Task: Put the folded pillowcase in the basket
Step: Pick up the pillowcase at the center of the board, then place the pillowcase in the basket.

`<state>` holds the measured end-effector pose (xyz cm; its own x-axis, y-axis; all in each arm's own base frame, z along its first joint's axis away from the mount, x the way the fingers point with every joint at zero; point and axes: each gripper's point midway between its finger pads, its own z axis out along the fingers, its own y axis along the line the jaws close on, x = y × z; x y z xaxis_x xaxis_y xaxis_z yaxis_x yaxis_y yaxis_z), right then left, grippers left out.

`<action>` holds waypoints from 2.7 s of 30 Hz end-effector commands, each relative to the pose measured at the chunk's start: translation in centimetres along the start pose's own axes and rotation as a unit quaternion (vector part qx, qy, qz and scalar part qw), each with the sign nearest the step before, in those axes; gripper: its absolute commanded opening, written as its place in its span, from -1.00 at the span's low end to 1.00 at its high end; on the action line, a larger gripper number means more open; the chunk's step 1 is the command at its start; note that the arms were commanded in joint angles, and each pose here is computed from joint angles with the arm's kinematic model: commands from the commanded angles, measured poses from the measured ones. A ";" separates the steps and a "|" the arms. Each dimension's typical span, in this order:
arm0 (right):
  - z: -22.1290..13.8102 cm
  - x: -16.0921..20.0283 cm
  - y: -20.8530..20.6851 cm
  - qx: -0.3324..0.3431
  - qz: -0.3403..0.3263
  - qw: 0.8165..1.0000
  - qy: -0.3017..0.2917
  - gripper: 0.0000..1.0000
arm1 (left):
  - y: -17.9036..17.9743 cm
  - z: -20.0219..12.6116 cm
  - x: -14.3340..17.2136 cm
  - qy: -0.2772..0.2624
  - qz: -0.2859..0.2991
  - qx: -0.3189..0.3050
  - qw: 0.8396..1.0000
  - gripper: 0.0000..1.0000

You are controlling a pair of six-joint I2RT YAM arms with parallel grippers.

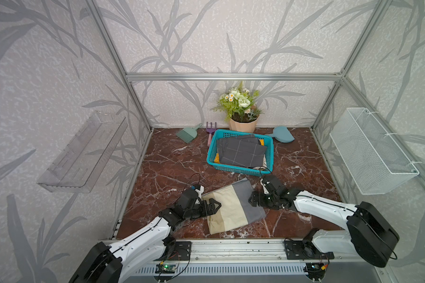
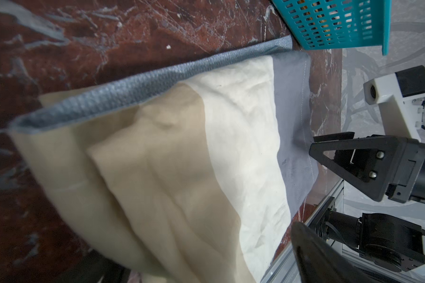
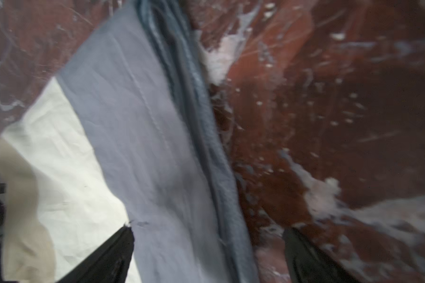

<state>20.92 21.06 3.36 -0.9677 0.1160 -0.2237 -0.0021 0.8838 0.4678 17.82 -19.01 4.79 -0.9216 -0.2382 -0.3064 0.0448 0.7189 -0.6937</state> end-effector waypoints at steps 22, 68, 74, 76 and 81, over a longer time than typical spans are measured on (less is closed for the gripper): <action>3.3 2.4 1.6 -0.046 0.001 0.997 0.055 -1.00 | 2.5 0.0 -0.8 -0.015 0.019 -0.082 0.996 -1.00; -9.7 -27.3 6.1 -0.019 -0.063 0.973 -0.223 -1.00 | -15.9 1.8 -35.1 -0.260 0.200 -0.004 0.945 -1.00; -5.0 -28.8 2.7 0.003 -0.034 0.980 -0.198 -1.00 | -12.8 6.3 -36.8 -0.231 0.195 -0.015 0.953 -1.00; -3.8 -28.9 1.7 0.014 -0.029 0.982 -0.187 -1.00 | -11.9 7.8 -36.6 -0.216 0.191 -0.017 0.957 -1.00; -1.8 -28.4 -0.8 0.051 -0.011 0.985 -0.163 -0.96 | -9.1 10.4 -35.7 -0.193 0.175 -0.036 0.965 -1.00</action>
<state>47.52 18.26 11.27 -0.8376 0.2131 -0.5029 -0.0325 0.8996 0.4354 52.33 -25.35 13.68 -0.7042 -0.1534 -0.6933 0.2948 0.8251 -0.4820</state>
